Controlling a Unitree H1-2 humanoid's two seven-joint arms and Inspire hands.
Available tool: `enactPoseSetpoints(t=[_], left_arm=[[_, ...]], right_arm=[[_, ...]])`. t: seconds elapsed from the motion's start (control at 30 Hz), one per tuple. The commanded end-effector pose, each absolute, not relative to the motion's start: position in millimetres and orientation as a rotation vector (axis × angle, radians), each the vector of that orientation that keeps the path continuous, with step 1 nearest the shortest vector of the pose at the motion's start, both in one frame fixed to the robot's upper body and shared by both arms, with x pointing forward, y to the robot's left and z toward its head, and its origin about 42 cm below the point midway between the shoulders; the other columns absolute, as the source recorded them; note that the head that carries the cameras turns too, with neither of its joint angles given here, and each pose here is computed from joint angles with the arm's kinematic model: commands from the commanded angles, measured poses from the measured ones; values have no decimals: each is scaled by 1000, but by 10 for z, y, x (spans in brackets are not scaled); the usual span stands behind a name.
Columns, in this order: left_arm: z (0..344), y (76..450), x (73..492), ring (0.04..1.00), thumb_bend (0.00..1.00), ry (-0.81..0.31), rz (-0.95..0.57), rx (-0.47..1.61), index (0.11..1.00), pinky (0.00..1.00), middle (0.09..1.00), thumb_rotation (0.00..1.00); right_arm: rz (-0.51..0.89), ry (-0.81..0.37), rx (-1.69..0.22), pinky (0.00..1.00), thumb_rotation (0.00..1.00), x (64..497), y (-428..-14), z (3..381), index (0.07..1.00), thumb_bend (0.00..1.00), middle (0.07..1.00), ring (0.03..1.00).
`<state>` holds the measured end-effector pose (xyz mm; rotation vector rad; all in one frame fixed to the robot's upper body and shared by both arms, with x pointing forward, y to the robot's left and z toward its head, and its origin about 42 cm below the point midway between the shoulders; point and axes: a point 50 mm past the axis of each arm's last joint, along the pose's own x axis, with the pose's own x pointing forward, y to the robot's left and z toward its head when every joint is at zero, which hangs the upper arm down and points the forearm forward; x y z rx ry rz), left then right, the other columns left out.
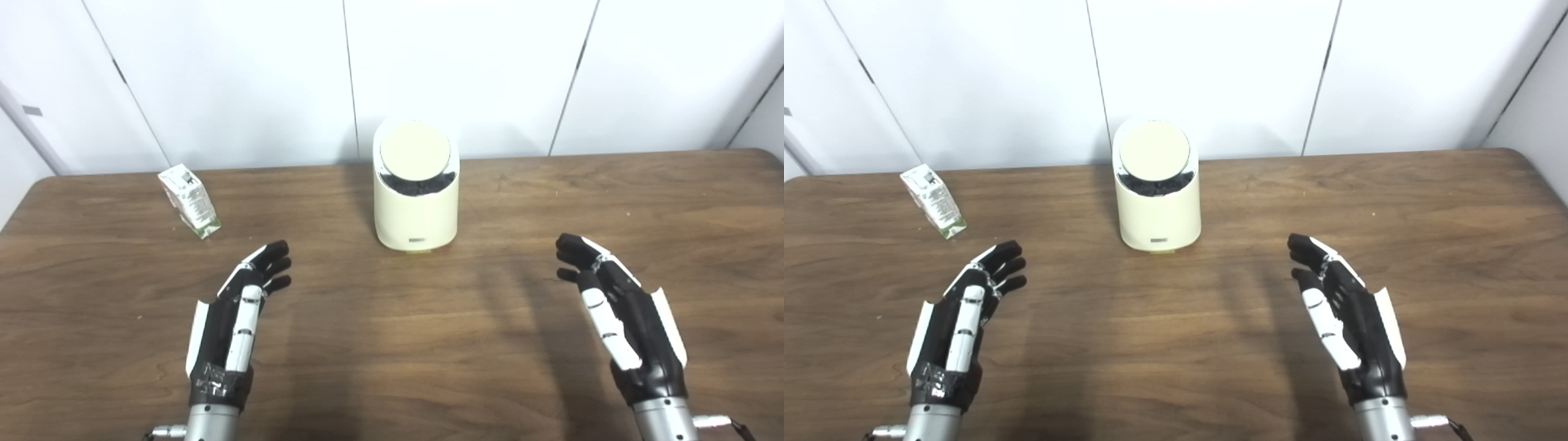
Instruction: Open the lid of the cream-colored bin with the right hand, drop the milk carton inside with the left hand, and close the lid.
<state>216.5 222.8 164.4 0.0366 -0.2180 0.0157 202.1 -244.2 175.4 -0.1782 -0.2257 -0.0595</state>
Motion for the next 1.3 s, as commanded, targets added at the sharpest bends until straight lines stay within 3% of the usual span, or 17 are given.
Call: enactPoseSetpoints(t=[0.0,0.5,0.63,0.7,0.83,0.9,0.97,1.1,1.27], left_arm=[[1673,2236,2057,835,194,-243,25,35,827,787,848,855],[1655,2207,2091,837,194,-242,26,34,829,790,850,849],[1650,2200,2119,835,188,-239,22,36,826,783,847,845],[1650,2205,2130,838,211,-235,17,42,831,790,851,856],[1633,2225,2138,842,216,-234,14,46,833,798,853,855],[1616,2233,2144,846,206,-231,15,52,834,806,851,856],[1609,2230,2147,852,204,-230,17,51,834,811,851,861],[1592,2221,2148,856,201,-230,14,43,836,829,855,859],[1584,2221,2139,862,204,-230,6,45,839,836,862,852]], right_arm=[[-72,-267,-130,772,718,1969,-2356,1811,790,143,823,834],[-79,-274,-141,784,572,2008,-2388,1800,788,105,820,835],[-104,-267,-151,818,699,2045,-2366,1909,827,248,855,863],[-100,-260,-141,848,712,2065,-2345,1955,846,266,876,885],[-52,-260,-116,941,836,2157,-2293,2106,904,309,923,935],[-35,-290,-104,941,866,2272,-2245,2242,929,329,938,943],[-25,-325,-123,965,850,2393,-2206,2436,958,402,968,975],[-13,-413,-179,967,845,2644,-2178,2802,978,432,980,985],[2,-478,-227,943,712,2986,-2084,3113,974,505,980,979]])
